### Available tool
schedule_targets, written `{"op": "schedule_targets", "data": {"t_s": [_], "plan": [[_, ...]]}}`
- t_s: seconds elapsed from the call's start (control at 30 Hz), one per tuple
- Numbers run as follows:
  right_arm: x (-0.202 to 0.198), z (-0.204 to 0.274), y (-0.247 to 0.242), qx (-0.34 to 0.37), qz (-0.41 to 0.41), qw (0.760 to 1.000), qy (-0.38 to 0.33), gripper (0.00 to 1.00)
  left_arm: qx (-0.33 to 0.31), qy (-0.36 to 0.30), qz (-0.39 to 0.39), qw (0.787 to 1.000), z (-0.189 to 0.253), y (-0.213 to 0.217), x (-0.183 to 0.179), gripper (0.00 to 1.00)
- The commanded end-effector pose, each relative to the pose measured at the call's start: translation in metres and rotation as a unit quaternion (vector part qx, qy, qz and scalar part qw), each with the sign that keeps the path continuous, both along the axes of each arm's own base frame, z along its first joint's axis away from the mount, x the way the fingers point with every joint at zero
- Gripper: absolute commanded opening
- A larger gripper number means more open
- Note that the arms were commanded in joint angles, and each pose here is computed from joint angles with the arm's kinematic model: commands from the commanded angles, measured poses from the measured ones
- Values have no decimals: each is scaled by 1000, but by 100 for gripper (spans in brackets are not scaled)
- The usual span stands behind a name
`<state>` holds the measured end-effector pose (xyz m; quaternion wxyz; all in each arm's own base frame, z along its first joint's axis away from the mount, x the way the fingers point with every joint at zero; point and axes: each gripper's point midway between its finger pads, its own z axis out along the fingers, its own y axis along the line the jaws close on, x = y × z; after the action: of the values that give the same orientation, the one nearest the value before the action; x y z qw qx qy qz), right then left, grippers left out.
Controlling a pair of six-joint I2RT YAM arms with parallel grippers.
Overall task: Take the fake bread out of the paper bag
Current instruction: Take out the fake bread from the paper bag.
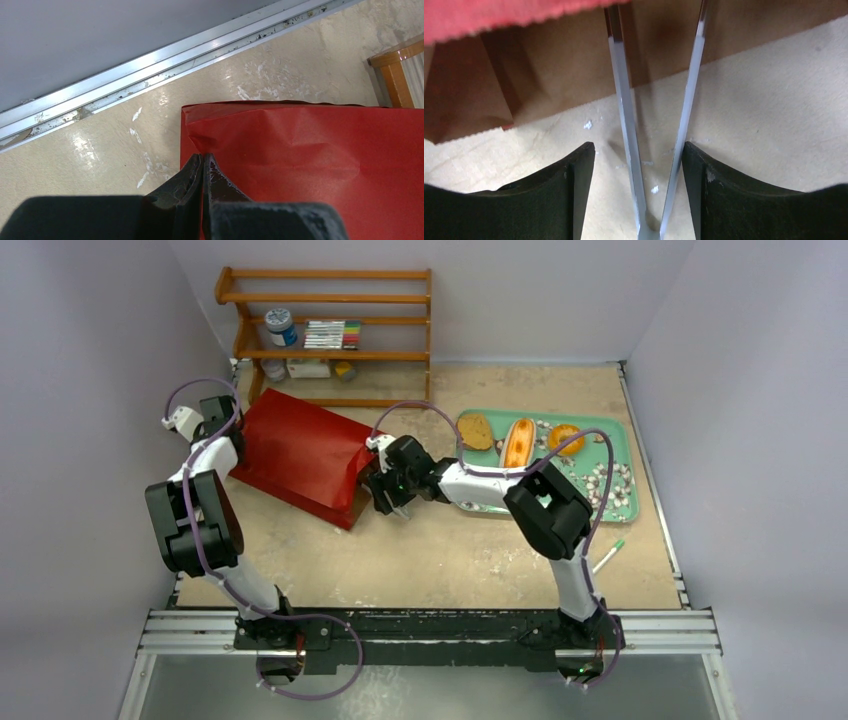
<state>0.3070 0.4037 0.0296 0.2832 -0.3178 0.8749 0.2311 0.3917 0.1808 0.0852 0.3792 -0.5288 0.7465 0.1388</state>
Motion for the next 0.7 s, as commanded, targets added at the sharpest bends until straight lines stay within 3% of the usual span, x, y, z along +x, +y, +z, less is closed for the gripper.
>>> {"op": "schedule_targets", "data": {"t_s": [0.0, 0.67], "plan": [[13, -1, 11, 18, -11, 999, -29, 65, -9, -50, -20, 998, 14, -5, 27, 0], [43, -10, 43, 34, -24, 998, -47, 56, -22, -52, -33, 998, 4, -9, 34, 0]]}}
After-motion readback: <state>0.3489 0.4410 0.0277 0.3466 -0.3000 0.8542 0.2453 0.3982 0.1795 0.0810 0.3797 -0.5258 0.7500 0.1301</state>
